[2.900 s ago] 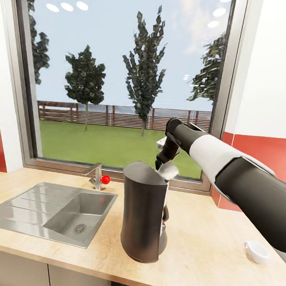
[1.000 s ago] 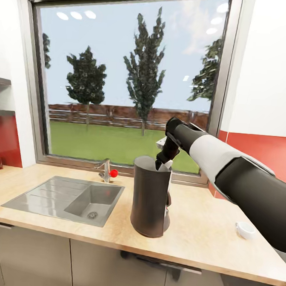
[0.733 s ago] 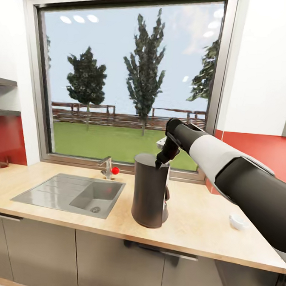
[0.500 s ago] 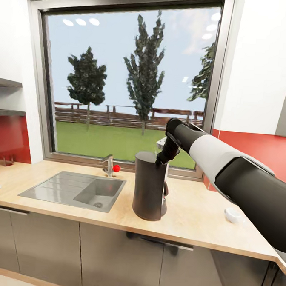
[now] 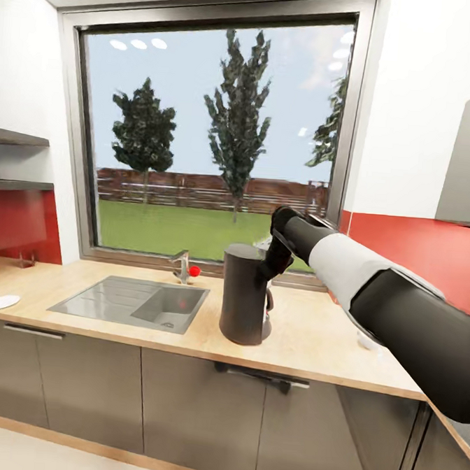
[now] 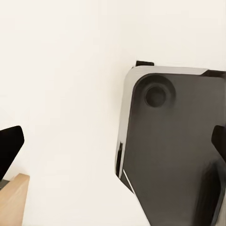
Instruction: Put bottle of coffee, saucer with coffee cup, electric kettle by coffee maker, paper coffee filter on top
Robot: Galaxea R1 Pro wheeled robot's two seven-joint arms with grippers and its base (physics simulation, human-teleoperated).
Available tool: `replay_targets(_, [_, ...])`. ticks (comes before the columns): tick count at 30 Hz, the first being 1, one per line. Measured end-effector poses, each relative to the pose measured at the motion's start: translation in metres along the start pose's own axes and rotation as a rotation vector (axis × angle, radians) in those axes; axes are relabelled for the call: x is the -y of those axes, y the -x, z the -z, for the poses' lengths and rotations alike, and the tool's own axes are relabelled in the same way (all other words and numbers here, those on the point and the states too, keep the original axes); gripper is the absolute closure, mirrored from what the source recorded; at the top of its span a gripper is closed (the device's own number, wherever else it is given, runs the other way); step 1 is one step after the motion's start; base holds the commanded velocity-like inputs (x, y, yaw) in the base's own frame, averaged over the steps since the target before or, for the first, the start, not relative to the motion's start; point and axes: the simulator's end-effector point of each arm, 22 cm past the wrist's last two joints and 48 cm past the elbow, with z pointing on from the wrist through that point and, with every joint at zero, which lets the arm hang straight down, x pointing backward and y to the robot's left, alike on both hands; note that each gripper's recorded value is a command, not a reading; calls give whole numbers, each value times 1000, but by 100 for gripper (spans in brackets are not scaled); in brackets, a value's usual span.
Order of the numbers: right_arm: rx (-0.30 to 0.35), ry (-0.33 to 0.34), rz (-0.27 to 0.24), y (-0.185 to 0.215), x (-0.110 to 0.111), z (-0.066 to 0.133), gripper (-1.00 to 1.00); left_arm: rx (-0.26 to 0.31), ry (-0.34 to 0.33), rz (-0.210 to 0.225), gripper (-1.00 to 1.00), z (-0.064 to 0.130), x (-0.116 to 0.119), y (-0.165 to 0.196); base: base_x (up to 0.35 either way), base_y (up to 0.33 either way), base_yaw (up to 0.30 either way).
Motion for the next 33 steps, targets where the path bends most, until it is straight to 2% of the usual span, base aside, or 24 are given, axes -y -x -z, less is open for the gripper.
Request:
replay_targets(6, [-50,57,-1,-23,-22,-38,-100,3,4,-10,-100,0,-3,2,-14,0,0])
replay_targets(9, [-106,113,-2,-50,-48,-76,-100,5,6,-18,-100,0,-1,3,-171,0,0])
replay_targets(10, [-116,122,-1,-55,-52,-82,-100,6,6,-19,-100,0,-1,3,-281,0,0])
replay_targets(12, [-170,174,-4,-83,-77,-115,-100,11,10,-24,-100,0,-3,5,-300,0,0])
replay_targets(15, [-240,266,1,-127,-124,-158,-100,16,18,-26,-100,0,-10,6,-160,0,0])
replay_targets(18, [-247,385,24,-150,-182,-184,-100,20,18,-27,-100,0,-10,9,-44,0,0])
replay_targets(19, [-250,408,25,-155,-193,-188,-100,21,17,-27,-100,0,-9,9,-16,0,0])
replay_targets(21, [-238,554,37,-188,-257,-215,-100,29,9,-26,-100,0,-3,12,-7,0,0])
replay_targets(23, [-175,599,69,-201,-284,-233,-100,35,6,-24,-100,0,-1,14,-2,0,0])
replay_targets(24, [-126,595,72,-216,-297,-254,-100,49,2,-22,-100,0,1,21,0,0,0])
replay_targets(25, [-88,564,51,-237,-308,-279,-100,63,-1,-22,-100,0,2,27,0,0,0])
replay_targets(26, [-50,522,27,-243,-307,-293,-100,71,-2,-20,-100,0,2,31,0,0,0])
replay_targets(27, [28,418,-39,-254,-299,-318,-100,82,-4,-16,-100,0,3,36,0,0,0])
replay_targets(28, [61,356,-86,-262,-294,-331,-100,91,-5,-13,-100,1,4,40,0,0,0])
replay_targets(29, [79,324,-111,-266,-290,-336,-100,97,-6,-11,-100,1,4,43,0,0,0])
replay_targets(31, [118,193,-195,-284,-279,-352,-100,124,-15,-6,-100,2,11,55,0,0,0])
replay_targets(33, [111,73,-260,-313,-273,-363,-100,144,-27,-3,-100,3,21,65,0,0,0])
